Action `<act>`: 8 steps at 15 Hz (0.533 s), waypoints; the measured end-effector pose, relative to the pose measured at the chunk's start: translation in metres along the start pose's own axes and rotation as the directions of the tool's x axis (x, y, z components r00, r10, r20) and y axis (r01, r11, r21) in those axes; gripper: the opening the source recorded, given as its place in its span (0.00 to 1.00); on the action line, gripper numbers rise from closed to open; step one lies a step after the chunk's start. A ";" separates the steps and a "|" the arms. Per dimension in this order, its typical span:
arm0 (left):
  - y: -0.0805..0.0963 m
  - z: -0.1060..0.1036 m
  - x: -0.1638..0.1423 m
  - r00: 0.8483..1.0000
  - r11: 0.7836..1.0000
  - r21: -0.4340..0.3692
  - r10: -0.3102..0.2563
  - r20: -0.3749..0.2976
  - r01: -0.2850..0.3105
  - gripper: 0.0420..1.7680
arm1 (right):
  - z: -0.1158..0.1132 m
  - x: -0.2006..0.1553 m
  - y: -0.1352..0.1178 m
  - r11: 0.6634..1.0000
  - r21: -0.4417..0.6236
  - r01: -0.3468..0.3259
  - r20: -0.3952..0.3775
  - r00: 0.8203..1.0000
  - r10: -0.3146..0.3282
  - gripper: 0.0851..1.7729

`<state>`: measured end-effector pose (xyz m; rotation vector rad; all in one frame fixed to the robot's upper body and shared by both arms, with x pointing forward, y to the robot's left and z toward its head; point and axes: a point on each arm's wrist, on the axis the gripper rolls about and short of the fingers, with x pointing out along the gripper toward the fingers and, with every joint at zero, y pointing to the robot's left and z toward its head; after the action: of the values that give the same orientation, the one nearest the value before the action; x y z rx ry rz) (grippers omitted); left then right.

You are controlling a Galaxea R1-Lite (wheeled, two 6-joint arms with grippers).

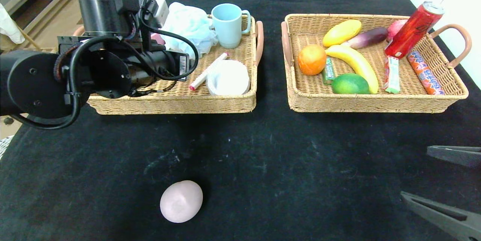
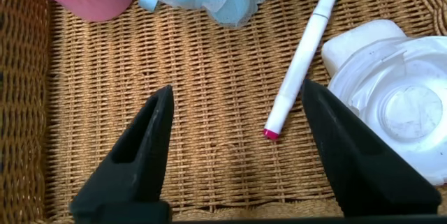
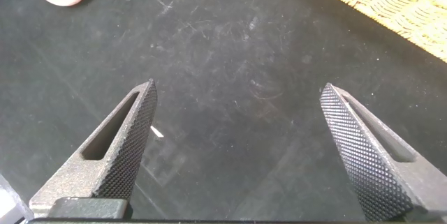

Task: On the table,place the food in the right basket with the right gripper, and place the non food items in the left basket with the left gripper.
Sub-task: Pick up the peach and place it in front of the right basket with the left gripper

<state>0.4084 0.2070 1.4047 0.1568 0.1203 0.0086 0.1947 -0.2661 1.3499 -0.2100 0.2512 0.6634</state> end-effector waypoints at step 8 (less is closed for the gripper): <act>-0.016 -0.008 -0.072 0.983 0.985 0.047 -0.164 -0.086 0.169 0.89 | -0.001 0.000 0.000 1.000 0.000 0.008 -0.003 1.000 -0.008 0.96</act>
<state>0.3364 0.1911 1.4032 0.2005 0.2154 -0.1554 0.1945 -0.2666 1.3490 -0.2120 0.2528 0.6555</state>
